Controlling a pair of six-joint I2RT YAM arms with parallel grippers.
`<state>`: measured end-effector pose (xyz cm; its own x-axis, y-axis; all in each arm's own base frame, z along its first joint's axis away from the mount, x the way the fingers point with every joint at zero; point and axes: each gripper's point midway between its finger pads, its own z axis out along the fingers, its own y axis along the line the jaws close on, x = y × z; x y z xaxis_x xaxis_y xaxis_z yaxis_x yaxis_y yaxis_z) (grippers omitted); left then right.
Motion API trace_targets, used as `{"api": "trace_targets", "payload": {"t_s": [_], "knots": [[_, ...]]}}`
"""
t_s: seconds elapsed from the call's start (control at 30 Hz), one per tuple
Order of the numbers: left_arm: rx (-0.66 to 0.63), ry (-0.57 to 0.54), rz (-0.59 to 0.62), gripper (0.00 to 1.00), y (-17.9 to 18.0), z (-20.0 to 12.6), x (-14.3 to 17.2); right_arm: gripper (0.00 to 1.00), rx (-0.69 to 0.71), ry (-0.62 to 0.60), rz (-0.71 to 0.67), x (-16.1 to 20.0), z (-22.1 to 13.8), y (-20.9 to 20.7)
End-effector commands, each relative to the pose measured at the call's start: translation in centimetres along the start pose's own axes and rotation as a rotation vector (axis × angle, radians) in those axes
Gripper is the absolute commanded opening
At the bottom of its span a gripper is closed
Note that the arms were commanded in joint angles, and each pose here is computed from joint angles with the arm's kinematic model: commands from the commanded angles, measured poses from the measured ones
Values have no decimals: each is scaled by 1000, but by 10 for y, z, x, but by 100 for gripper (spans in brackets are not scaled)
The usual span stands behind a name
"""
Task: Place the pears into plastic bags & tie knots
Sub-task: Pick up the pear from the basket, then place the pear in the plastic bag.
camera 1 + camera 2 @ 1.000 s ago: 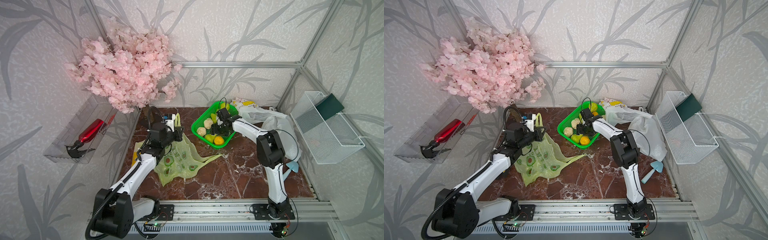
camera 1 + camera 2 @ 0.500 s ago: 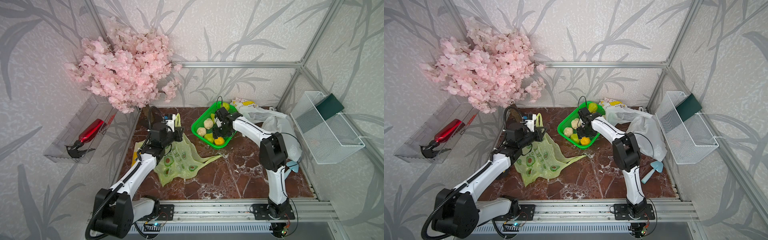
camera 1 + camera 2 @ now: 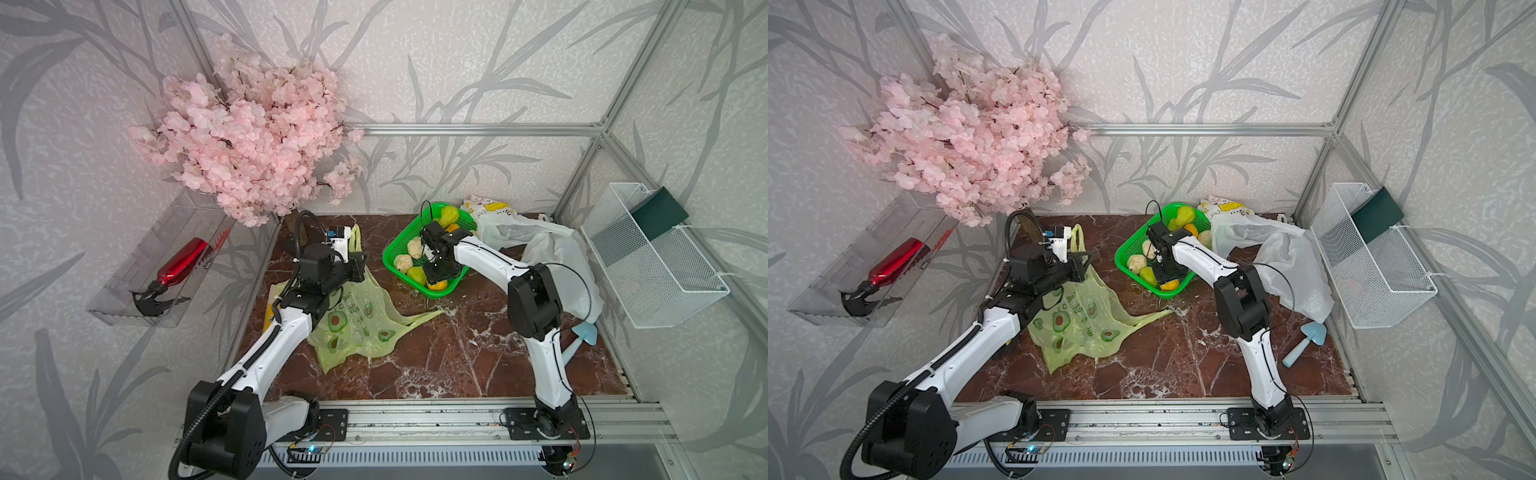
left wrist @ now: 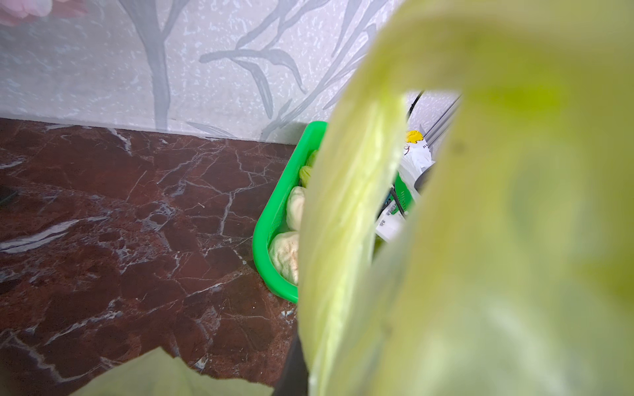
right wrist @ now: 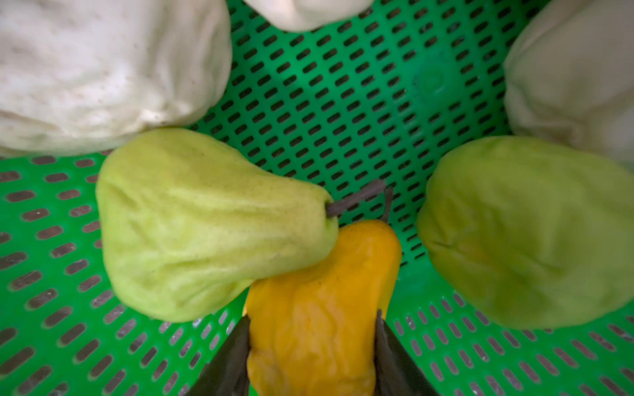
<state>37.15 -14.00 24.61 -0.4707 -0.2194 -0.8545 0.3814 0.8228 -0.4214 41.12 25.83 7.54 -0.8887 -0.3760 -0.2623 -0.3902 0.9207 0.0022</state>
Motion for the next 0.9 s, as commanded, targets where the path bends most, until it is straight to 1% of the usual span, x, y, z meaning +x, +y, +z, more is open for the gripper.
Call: {"api": "trace_targets", "payload": {"t_s": [0.0, 0.13, 0.2, 0.27, 0.37, 0.43, 0.5, 0.57, 0.63, 0.67, 0.77, 0.87], "knots": [[25, -43, 32, 0, -13, -6, -19, 23, 0, -130, -4, -15, -61, -2], [37, -45, 32, 0, -16, -6, -22, 22, -123, -215, 13, -17, -100, 17], [39, -39, 33, 0, -17, -7, -21, 22, -201, -242, 35, -12, -115, 34], [40, -29, 33, 0, -18, -8, -20, 21, -286, -257, 55, -2, -122, 63], [63, -14, 37, 0, -26, -11, -20, 21, -357, -285, 103, 11, -122, 97], [74, -3, 43, 0, -31, -13, -20, 20, -386, -296, 142, 16, -122, 110], [80, 6, 51, 0, -33, -14, -18, 19, -453, -293, 169, 20, -127, 126], [94, 11, 58, 0, -36, -15, -16, 18, -517, -271, 181, 30, -130, 146], [116, 9, 53, 0, -41, -16, -17, 18, -548, -233, 161, 41, -127, 164], [129, 9, 47, 0, -43, -17, -18, 18, -570, -204, 189, 46, -122, 172], [159, 16, 31, 0, -52, -20, -17, 17, -678, -176, 244, 41, -118, 195], [158, 11, 12, 0, -55, -26, -16, 16, -769, -203, 339, 25, -124, 210]]}}
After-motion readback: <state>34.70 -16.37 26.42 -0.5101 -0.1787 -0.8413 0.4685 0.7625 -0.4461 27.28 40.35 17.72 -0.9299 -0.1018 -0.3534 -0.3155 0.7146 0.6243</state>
